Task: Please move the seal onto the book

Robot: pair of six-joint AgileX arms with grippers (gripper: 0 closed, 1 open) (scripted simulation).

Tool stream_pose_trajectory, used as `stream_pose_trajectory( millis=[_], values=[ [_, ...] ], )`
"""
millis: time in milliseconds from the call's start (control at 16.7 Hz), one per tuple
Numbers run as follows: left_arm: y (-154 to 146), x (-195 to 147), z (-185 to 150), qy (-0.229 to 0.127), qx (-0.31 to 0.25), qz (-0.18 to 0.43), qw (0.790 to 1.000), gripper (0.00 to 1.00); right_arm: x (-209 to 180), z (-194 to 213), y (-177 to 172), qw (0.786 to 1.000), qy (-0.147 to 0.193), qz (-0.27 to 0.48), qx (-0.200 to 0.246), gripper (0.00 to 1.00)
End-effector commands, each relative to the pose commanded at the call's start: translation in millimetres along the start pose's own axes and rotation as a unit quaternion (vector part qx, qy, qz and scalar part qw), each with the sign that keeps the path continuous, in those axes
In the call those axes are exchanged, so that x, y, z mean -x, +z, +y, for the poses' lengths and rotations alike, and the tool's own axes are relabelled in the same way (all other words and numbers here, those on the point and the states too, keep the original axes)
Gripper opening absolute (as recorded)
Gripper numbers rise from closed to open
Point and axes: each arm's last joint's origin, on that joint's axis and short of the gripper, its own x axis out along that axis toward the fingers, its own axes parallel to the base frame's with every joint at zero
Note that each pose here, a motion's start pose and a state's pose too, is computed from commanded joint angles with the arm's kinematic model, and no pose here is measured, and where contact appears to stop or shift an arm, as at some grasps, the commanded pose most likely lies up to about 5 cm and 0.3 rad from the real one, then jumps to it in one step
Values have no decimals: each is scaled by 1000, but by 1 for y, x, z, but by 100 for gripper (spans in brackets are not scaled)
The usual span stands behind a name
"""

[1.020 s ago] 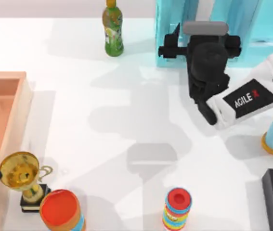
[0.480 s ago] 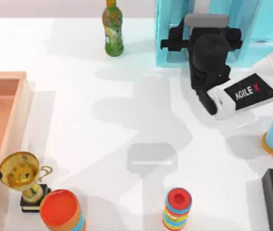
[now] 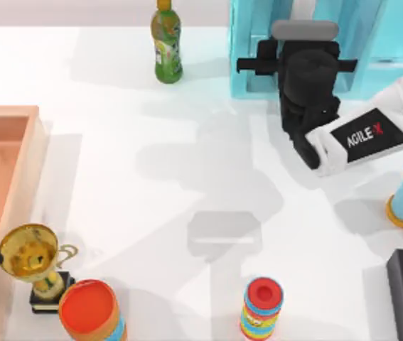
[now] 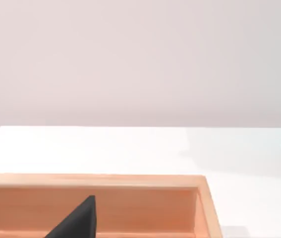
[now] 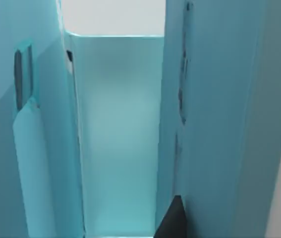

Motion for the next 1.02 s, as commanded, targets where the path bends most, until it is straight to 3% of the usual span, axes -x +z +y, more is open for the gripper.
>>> stream_pose_trajectory(
  millis=[240, 300, 1020],
  values=[
    [0, 0, 0, 0, 0, 0, 1000, 100, 0, 0, 0, 1000, 0, 0, 0, 2],
    [0, 0, 0, 0, 0, 0, 1000, 100, 0, 0, 0, 1000, 0, 0, 0, 0],
    [0, 0, 0, 0, 0, 0, 1000, 100, 14, 8, 13, 1000, 2, 14, 7, 0]
  ],
)
